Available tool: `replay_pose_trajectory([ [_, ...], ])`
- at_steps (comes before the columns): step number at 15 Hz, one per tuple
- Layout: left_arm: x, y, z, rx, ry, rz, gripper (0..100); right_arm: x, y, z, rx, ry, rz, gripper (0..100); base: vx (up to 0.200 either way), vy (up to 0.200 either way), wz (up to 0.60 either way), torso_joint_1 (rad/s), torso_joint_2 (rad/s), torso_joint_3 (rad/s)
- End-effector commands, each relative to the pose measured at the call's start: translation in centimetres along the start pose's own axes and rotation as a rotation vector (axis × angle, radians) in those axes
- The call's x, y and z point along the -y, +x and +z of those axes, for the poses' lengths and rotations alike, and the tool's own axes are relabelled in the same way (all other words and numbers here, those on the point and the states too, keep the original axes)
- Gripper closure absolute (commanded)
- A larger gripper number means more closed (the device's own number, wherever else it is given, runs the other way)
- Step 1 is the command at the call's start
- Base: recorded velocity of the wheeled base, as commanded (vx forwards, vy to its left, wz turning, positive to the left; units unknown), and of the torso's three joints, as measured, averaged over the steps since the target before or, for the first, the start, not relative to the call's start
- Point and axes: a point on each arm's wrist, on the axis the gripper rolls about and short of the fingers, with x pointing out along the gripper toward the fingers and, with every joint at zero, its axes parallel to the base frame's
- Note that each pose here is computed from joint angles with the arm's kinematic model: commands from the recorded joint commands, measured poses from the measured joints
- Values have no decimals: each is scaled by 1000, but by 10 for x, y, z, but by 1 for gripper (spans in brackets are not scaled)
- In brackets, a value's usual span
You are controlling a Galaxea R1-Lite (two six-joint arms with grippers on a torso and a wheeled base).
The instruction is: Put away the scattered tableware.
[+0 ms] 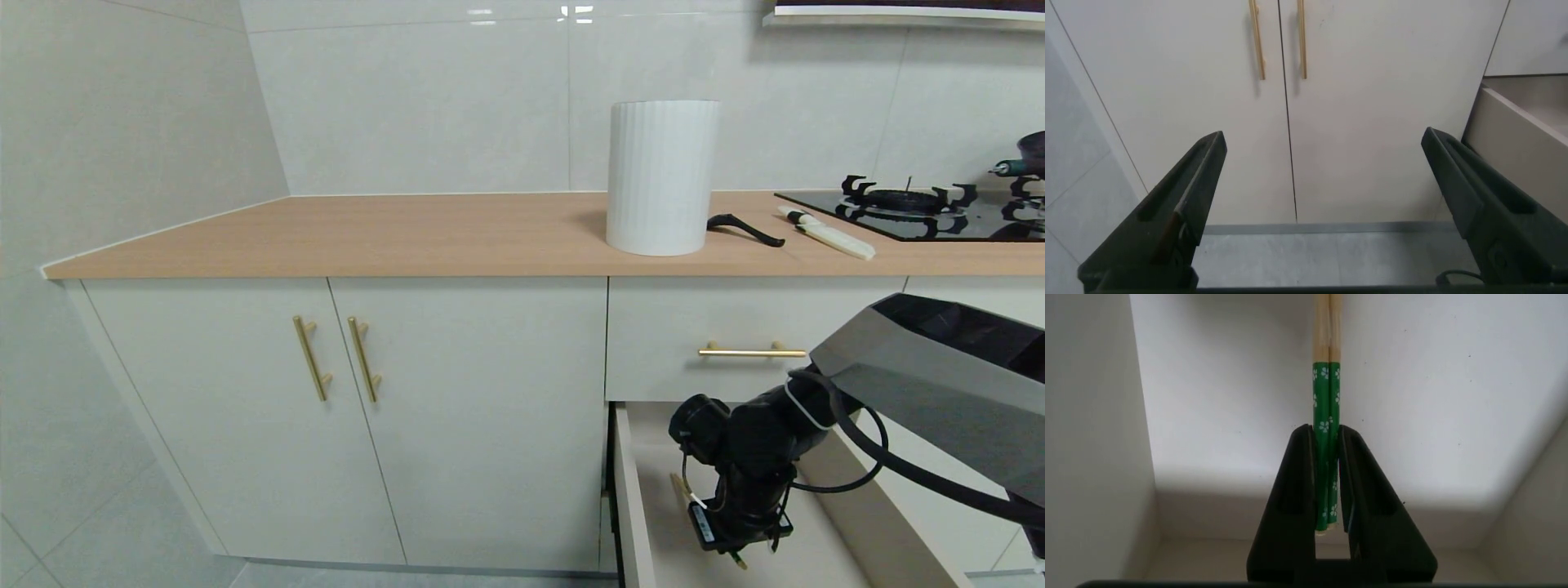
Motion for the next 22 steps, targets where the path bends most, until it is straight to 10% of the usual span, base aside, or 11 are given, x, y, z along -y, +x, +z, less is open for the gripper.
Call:
replay_pose_trajectory([
  [1,0,0,0,0,0,0,0,0,0,0,0,-1,-1,100,0,0,0,0,0,0],
  [2,0,0,0,0,0,0,0,0,0,0,0,-1,-1,100,0,0,0,0,0,0],
  [3,0,0,0,0,0,0,0,0,0,0,0,-1,-1,0,0,0,0,0,0,0],
  [12,0,0,0,0,0,0,0,1,-15,3,41,8,14,0,0,0,0,0,0,0],
  [22,0,0,0,0,0,0,0,118,-234,-35,658,215,100,0,0,0,0,0,0,0],
])
